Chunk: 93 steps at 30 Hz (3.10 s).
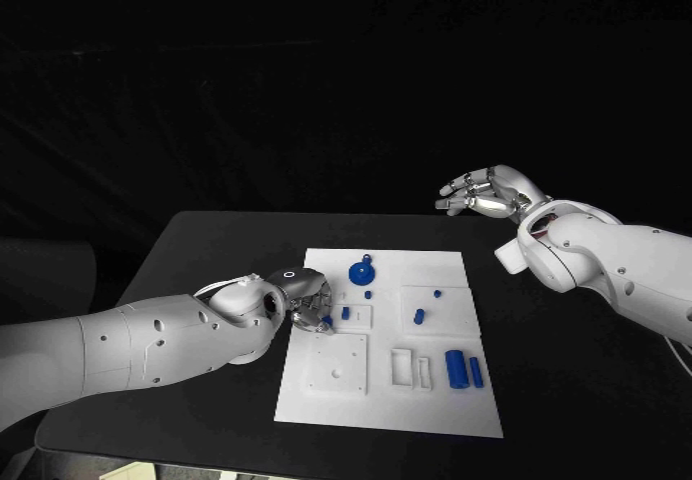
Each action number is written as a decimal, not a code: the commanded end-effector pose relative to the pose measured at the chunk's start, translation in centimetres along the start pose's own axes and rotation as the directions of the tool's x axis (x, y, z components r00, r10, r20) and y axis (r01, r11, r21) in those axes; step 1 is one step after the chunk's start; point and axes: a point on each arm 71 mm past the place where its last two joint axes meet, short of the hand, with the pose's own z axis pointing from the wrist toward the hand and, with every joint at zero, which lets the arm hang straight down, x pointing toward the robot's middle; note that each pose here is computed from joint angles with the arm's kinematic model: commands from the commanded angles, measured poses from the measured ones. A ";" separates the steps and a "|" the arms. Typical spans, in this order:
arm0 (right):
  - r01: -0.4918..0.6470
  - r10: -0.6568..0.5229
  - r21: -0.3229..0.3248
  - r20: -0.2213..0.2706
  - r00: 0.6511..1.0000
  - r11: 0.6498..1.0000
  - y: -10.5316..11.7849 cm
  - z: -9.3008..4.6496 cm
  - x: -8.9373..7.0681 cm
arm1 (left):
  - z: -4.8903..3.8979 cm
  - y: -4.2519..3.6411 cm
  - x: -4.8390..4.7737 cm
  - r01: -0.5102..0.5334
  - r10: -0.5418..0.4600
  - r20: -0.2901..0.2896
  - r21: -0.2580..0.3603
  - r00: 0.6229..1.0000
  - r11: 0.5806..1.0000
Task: Assemble the parts on the task board
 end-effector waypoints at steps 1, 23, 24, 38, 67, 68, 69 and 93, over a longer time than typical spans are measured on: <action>-0.002 0.002 -0.012 -0.014 1.000 1.000 0.1 0.0 0.2 | 0.01 -0.14 0.50 -0.011 0.011 -0.024 -0.010 1.000 1.000; -0.001 0.001 -0.010 -0.012 1.000 1.000 0.1 -0.1 0.1 | 0.04 0.18 0.88 -0.044 0.042 -0.048 -0.033 0.998 0.999; -0.001 0.001 -0.010 -0.011 1.000 1.000 0.1 -0.1 0.0 | 0.03 0.20 0.88 -0.044 0.042 -0.049 -0.034 0.998 0.998; -0.001 0.001 -0.010 -0.011 1.000 1.000 0.0 -0.1 0.0 | -0.07 0.31 0.75 -0.041 0.040 -0.032 -0.030 0.999 0.999; -0.002 0.002 -0.008 -0.010 1.000 1.000 -0.1 -0.1 0.0 | -0.45 0.54 0.31 -0.016 0.016 0.025 -0.001 1.000 1.000; -0.002 0.002 -0.008 -0.010 1.000 1.000 -0.1 -0.1 0.0 | -0.47 0.56 0.27 -0.015 0.015 0.030 0.000 0.999 1.000; -0.002 0.002 -0.008 -0.010 1.000 1.000 -0.1 -0.1 0.0 | -0.50 0.56 0.26 -0.015 0.015 0.032 0.001 0.999 1.000; -0.003 0.003 -0.005 -0.012 1.000 1.000 -0.3 -0.2 0.0 | -0.94 0.61 0.41 -0.011 0.011 0.015 0.018 1.000 1.000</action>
